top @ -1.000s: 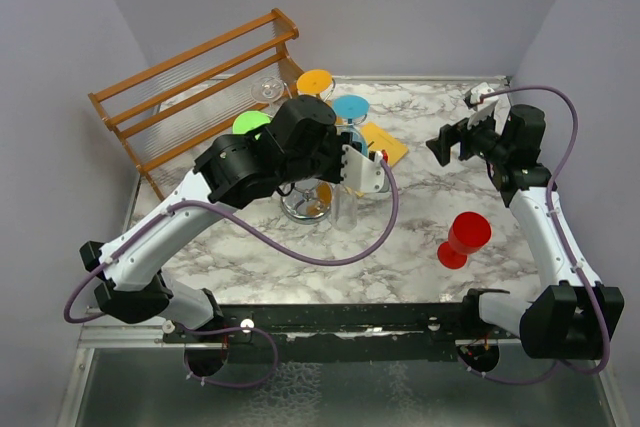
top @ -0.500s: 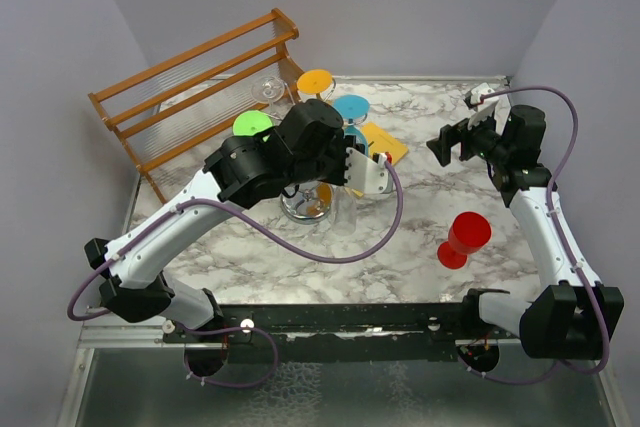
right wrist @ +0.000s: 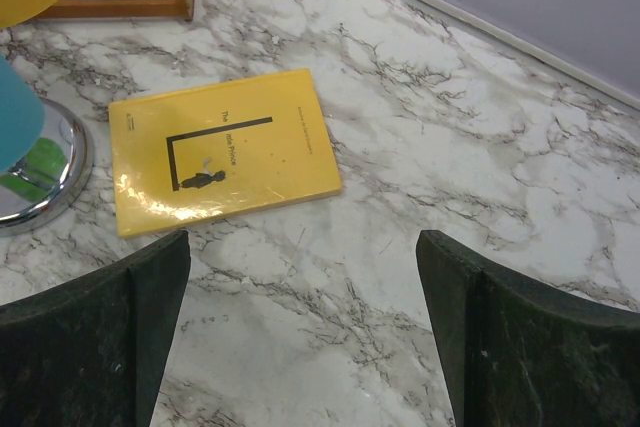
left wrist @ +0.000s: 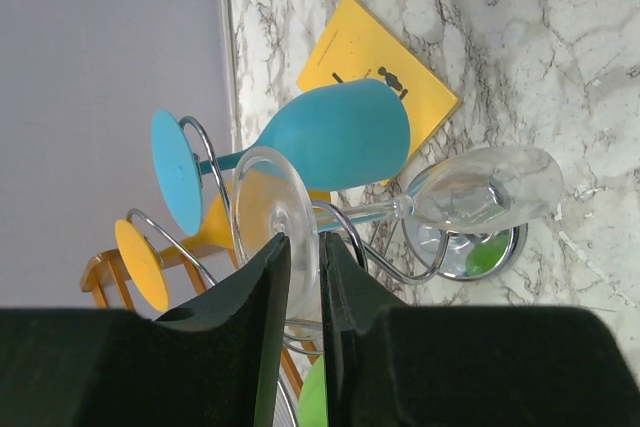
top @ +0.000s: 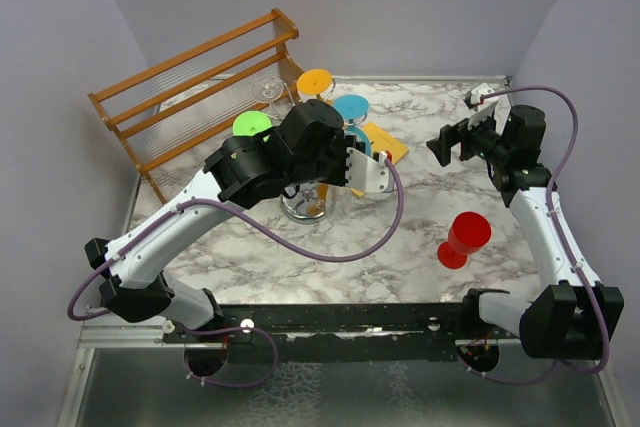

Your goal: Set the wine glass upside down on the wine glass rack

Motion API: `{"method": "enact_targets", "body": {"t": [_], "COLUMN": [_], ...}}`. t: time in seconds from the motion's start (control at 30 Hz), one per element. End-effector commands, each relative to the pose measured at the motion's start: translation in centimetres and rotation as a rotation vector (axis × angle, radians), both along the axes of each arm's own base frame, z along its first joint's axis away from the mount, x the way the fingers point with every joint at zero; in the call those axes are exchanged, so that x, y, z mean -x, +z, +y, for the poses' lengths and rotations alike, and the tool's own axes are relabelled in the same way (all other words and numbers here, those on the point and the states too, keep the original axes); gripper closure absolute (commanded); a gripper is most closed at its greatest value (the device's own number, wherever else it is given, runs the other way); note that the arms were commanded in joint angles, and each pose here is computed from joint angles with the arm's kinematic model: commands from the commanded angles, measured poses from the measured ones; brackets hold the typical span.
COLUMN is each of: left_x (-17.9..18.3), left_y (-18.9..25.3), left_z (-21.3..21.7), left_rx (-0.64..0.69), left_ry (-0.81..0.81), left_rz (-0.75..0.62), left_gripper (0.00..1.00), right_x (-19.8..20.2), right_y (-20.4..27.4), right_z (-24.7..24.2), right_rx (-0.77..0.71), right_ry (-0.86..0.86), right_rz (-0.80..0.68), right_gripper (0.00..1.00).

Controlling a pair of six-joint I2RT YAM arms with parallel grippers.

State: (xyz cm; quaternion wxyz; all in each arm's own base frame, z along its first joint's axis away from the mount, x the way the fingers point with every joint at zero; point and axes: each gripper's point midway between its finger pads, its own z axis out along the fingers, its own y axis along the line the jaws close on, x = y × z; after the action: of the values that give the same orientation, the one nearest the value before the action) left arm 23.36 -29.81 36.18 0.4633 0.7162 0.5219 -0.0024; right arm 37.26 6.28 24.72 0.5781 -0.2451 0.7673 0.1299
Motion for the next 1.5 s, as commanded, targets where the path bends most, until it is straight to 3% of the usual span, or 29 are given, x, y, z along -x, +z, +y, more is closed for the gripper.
{"method": "enact_targets", "body": {"t": [0.0,1.13,1.47], "left_x": [0.8,2.4,3.5], "left_y": [1.1,1.1,1.2], "left_z": [-0.8,-0.3,1.0], "left_rx": [0.062,0.078,0.067], "left_ry": [-0.027,-0.065,-0.076], "left_rz": [0.022,0.073,0.092], "left_gripper": [0.77,0.56,0.36], "right_x": [-0.2,-0.1,0.0], "right_y": [0.2,0.0,1.5], "right_z": [0.1,0.0,-3.0], "right_rx": [0.007,0.021,0.238], "right_ry": [0.021,0.027,-0.042], "right_rz": [-0.026,-0.027,-0.039], "right_gripper": [0.06,0.05,0.05]}}
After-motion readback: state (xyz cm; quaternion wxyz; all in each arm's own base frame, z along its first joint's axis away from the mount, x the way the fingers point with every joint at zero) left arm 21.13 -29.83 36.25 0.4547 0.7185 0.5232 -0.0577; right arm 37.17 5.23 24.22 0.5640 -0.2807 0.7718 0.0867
